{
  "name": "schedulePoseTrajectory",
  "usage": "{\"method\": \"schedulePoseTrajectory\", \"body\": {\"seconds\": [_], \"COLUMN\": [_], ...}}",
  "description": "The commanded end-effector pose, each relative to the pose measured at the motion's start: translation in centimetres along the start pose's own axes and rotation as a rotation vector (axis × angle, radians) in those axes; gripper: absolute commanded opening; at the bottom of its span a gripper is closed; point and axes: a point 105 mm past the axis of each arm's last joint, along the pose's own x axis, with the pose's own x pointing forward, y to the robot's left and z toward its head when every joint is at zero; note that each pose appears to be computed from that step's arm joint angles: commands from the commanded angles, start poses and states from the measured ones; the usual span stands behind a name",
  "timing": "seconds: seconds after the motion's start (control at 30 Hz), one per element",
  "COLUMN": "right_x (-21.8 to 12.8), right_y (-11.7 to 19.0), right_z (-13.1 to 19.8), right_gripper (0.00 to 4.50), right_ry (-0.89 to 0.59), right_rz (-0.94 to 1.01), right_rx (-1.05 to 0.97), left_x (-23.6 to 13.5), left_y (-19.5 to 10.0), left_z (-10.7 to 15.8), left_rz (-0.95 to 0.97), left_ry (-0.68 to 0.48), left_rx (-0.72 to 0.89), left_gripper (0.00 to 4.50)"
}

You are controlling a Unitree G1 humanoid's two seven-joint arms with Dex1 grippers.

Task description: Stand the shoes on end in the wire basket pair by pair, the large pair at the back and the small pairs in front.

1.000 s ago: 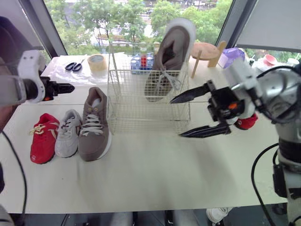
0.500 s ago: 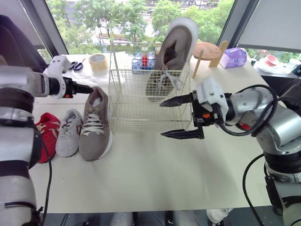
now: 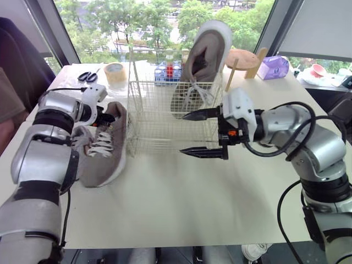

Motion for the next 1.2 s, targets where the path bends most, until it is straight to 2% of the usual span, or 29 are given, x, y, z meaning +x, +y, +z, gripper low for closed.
{"method": "schedulePoseTrajectory", "body": {"seconds": [0.03,0.13,0.23,0.33,0.4,0.43,0.5,0.6,0.63,0.73,0.83,1.0,1.2], "right_x": [-0.5,-0.8,-1.4,-1.9,-2.3,-2.6,-3.0,-3.3,-3.3,-3.3,-3.1,-3.4,-3.7], "right_y": [0.3,0.3,0.4,-0.1,-0.5,-1.1,-1.8,-2.5,-2.6,-2.7,-2.7,-2.6,-2.4], "right_z": [1.1,1.0,0.9,1.3,2.0,2.8,4.0,4.8,4.8,4.8,4.8,5.1,5.3], "right_gripper": [4.5,4.5,4.5,4.5,4.5,4.5,4.5,4.5,4.5,4.5,4.5,4.5,4.5], "right_ry": [-0.014,-0.004,-0.001,-0.021,-0.053,-0.096,-0.158,-0.196,-0.197,-0.196,-0.19,-0.184,-0.182], "right_rz": [-0.015,-0.022,-0.022,-0.04,-0.053,-0.068,-0.087,-0.102,-0.103,-0.104,-0.104,-0.13,-0.168], "right_rx": [-0.049,-0.038,-0.02,-0.002,0.012,0.02,0.032,0.042,0.044,0.049,0.052,0.05,0.061], "left_x": [-1.4,-3.7,-7.3,-12.6,-17.5,-21.7,-27.0,-29.2,-29.6,-29.8,-27.8,-22.3,-16.5], "left_y": [-0.4,0.1,1.4,2.6,3.0,2.4,0.4,-2.5,-3.9,-7.0,-9.1,-10.9,-11.7], "left_z": [3.3,6.2,9.6,13.7,16.9,19.5,21.5,22.1,22.3,22.7,23.0,22.7,21.7], "left_rz": [-0.007,0.022,0.135,0.275,0.398,0.477,0.474,0.404,0.42,0.42,0.38,0.326,0.313], "left_ry": [-0.119,-0.232,-0.373,-0.579,-0.816,-1.065,-1.42,-1.655,-1.7,-1.78,-1.799,-1.743,-1.641], "left_rx": [-0.009,-0.05,-0.056,-0.034,-0.015,-0.017,-0.076,-0.125,-0.066,0.041,0.043,0.039,0.044], "left_gripper": [0.02,0.02,0.02,0.02,0.02,0.02,0.02,0.02,0.02,0.02,0.02,0.02,0.02]}}
